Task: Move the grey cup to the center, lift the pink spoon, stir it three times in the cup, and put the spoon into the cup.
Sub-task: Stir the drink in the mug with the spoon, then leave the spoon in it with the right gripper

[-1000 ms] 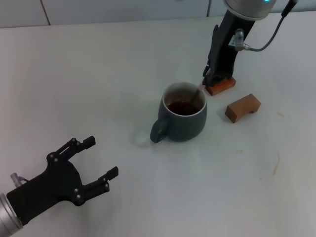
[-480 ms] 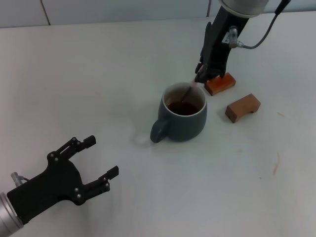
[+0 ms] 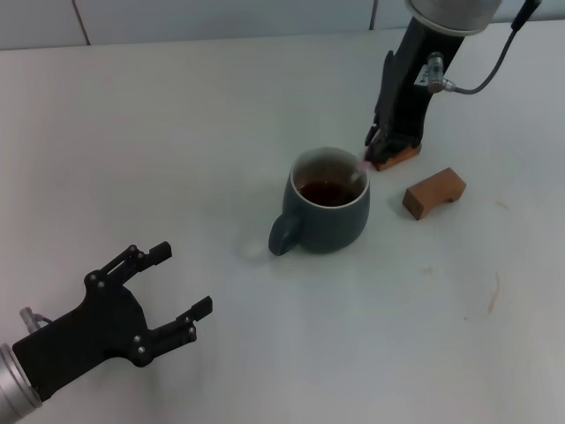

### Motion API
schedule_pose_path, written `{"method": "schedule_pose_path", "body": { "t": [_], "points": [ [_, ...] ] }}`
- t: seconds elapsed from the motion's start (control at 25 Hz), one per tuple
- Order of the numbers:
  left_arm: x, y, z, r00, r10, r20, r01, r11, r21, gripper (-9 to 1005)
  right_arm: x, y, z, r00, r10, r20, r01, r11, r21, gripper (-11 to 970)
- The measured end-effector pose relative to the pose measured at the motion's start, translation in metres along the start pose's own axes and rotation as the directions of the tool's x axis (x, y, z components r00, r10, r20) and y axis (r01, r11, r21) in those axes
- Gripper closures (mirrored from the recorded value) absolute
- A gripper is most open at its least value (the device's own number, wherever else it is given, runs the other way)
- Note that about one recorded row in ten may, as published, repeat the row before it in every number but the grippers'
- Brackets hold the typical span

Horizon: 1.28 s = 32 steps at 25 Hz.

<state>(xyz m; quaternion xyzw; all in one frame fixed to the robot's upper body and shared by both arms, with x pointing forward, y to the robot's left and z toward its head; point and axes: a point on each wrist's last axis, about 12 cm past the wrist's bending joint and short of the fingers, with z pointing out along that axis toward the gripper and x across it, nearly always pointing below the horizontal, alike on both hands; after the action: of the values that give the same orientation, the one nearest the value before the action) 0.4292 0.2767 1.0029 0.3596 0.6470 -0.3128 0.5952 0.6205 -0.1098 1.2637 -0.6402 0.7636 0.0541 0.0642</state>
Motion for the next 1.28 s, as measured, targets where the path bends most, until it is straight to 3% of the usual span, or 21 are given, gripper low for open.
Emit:
{"method": "schedule_pose_path", "body": {
  "t": [0.44,0.64,0.84,1.12,1.28],
  "points": [
    [-0.001,0.0,0.001,1.0,-0.011,0.003,0.011,1.0,0.001,134,0.0,-0.01,0.003,1.0,0.026,0.01,-0.026,0.997,0.067,849],
    [0.0,0.0,0.0,1.0,-0.011,0.002,0.011,1.0,0.0,134,0.004,-0.005,0.002,0.999,0.021,-0.025,-0.02,1.0,0.023,850],
    [0.0,0.0,0.0,1.0,-0.011,0.001,0.011,1.0,0.001,134,-0.001,0.0,0.001,0.998,-0.024,0.05,0.025,0.999,-0.02,849],
    [-0.001,0.0,0.0,1.0,-0.011,0.004,0.011,1.0,0.003,134,0.0,-0.01,0.005,1.0,0.016,0.025,-0.018,0.998,0.058,849],
    [-0.001,0.0,0.0,1.0,-0.011,0.005,0.011,1.0,0.003,134,0.003,-0.009,0.005,0.999,0.034,-0.003,-0.034,0.998,0.05,848]
  ]
}}
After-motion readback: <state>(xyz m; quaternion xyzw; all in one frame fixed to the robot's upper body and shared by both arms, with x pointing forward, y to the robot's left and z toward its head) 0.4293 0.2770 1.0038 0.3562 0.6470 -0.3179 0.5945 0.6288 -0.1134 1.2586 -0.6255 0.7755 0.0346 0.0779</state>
